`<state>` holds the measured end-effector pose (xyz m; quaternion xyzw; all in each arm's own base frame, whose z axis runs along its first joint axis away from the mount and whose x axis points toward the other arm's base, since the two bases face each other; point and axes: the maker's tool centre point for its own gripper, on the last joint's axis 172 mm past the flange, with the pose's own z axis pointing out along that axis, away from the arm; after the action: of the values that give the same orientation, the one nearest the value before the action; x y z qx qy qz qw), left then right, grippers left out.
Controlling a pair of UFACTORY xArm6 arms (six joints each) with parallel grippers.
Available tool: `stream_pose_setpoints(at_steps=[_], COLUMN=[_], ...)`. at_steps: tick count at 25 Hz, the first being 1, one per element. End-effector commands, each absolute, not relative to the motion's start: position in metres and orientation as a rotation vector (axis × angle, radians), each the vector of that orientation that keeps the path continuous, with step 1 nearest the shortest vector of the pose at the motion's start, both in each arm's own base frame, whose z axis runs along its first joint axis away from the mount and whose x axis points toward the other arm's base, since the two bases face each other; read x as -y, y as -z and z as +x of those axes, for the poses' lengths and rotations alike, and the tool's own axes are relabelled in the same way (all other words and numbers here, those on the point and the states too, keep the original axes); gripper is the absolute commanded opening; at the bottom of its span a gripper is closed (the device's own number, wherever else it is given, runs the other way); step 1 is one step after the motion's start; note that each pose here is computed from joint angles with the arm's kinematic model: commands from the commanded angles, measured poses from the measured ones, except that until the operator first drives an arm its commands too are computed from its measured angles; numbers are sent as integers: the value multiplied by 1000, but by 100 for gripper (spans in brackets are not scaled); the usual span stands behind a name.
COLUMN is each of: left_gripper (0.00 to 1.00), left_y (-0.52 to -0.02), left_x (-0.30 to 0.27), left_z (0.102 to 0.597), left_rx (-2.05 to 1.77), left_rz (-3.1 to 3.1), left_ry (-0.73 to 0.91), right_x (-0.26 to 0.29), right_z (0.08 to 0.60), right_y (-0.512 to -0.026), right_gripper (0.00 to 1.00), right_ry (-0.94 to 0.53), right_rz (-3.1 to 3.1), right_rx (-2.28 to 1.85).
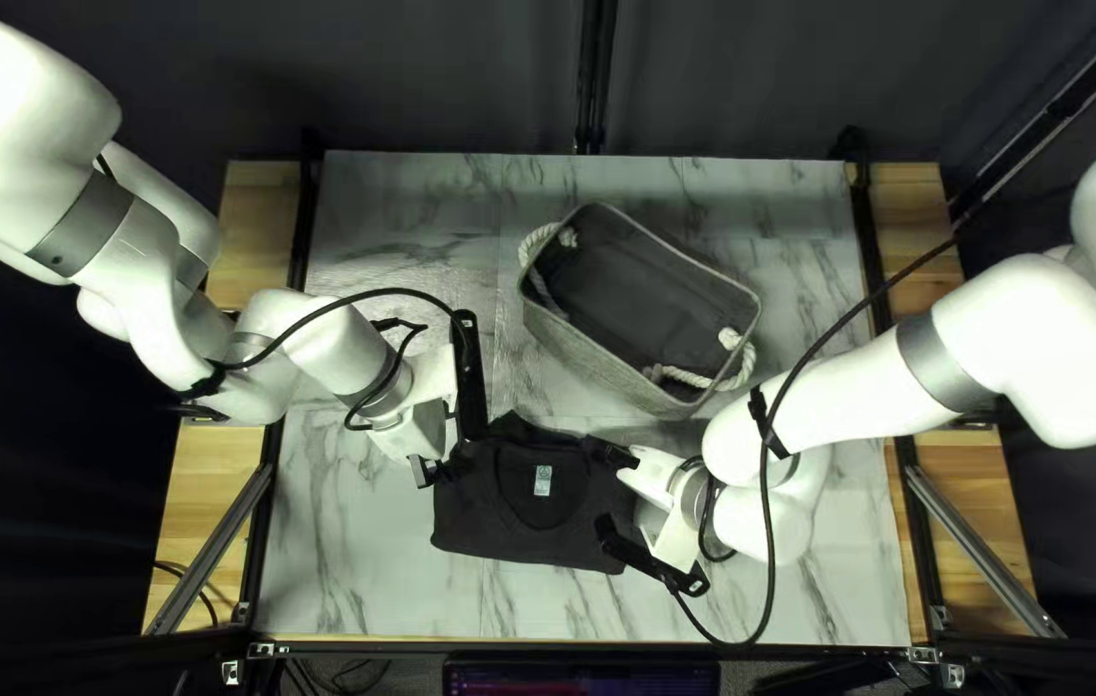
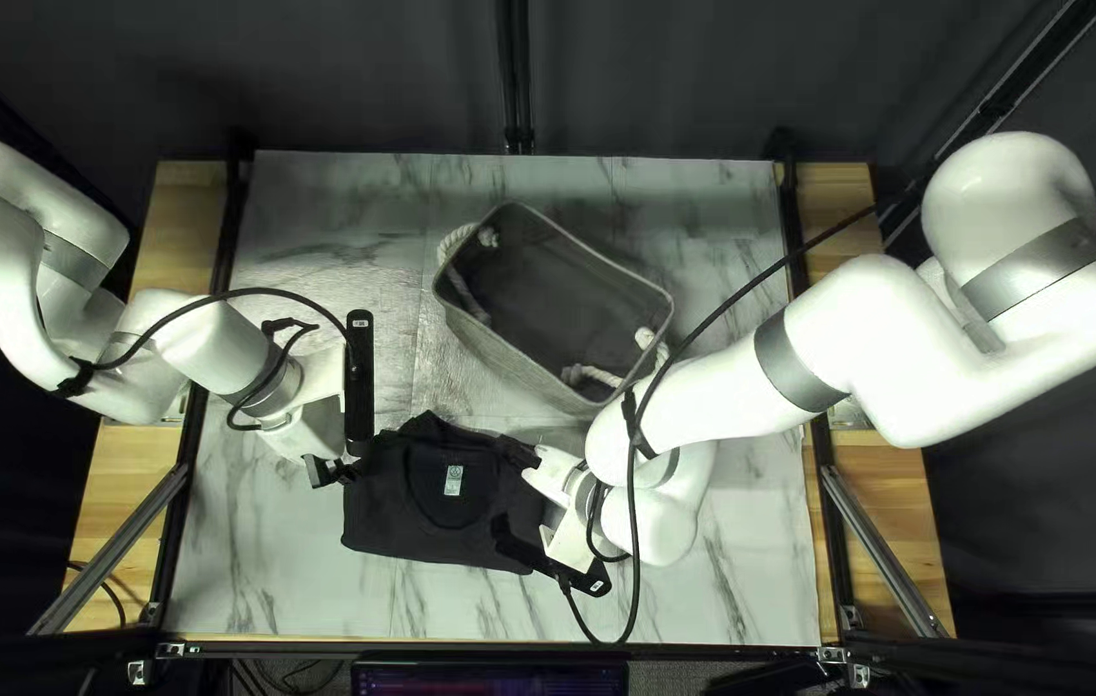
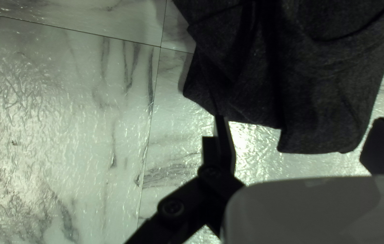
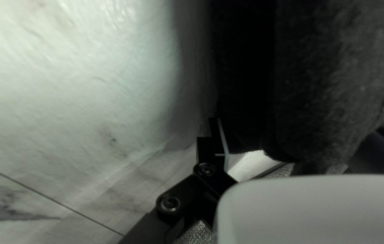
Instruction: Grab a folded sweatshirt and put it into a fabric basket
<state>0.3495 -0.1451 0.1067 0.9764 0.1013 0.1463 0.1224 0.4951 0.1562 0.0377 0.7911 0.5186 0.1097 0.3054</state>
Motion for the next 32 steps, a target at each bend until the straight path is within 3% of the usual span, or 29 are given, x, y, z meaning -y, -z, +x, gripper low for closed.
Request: stream_pose_setpoints(at_steps=[1, 32], left_gripper=[100, 100], left_y=[-106, -107], left_x=[145, 148], left_z=[350, 352], left_rx=[-294, -274], left_rz=[2850, 2858], left_ry=[-425, -415], right_x=[-156, -155], right_z=[495, 493], right_y=[-38, -38], right_gripper=[100, 100], right_ry=[-290, -282], right_rz=[2094, 2084], right_rx=[-1373, -1364])
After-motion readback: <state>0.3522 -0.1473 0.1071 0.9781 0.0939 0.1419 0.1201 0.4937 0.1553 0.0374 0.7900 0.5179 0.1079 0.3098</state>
